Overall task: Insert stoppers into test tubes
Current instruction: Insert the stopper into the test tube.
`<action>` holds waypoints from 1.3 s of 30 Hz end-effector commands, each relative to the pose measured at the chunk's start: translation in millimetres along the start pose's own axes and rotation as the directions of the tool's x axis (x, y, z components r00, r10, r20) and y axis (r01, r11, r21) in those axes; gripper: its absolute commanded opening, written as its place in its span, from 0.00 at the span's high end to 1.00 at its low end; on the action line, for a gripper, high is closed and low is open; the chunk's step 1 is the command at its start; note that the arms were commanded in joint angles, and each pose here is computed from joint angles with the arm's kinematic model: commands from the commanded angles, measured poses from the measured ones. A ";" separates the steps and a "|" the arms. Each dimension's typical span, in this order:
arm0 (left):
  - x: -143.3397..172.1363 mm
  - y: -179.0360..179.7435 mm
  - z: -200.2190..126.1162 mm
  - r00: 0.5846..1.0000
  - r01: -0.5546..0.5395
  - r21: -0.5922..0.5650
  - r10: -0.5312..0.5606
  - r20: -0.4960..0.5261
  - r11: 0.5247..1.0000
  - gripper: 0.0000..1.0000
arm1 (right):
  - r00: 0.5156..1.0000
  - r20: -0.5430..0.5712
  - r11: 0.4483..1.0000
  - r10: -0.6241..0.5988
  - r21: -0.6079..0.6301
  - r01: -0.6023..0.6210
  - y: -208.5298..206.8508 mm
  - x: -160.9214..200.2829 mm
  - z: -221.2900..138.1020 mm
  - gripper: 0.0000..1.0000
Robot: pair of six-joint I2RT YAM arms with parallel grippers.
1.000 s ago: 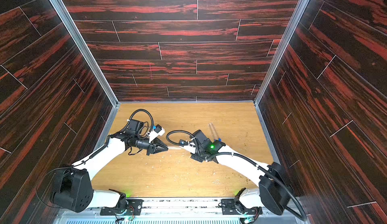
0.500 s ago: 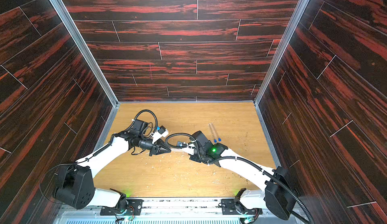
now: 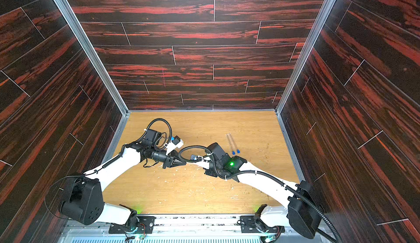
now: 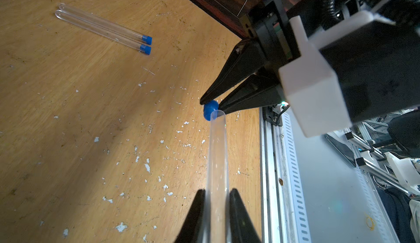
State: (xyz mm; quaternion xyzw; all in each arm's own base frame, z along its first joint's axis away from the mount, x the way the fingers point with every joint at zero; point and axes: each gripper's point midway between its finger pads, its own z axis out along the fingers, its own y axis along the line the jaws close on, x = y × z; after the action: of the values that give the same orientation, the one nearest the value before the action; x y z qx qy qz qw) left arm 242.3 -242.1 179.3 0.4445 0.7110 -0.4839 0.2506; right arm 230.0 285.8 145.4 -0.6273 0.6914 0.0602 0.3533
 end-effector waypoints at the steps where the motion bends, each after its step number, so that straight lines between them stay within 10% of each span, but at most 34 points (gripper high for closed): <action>1: -9.3 -5.7 -0.8 0.999 -0.029 0.021 0.028 0.015 0.999 1.00 | 0.999 0.040 1.000 -0.025 -0.010 0.026 4.5 -8.3 -7.4 0.80; 39: -6.5 -3.2 -0.4 0.999 -0.032 -0.009 0.032 -0.020 0.999 1.00 | 0.998 0.055 0.999 -0.036 -0.015 0.037 7.5 -12.4 -9.4 0.80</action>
State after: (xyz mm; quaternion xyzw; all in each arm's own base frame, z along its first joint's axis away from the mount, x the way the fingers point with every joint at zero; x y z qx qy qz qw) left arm 243.9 -242.1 178.9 0.4501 0.7178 -0.4689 0.2493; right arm 228.8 287.5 147.2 -0.6300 0.6872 0.0602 0.3567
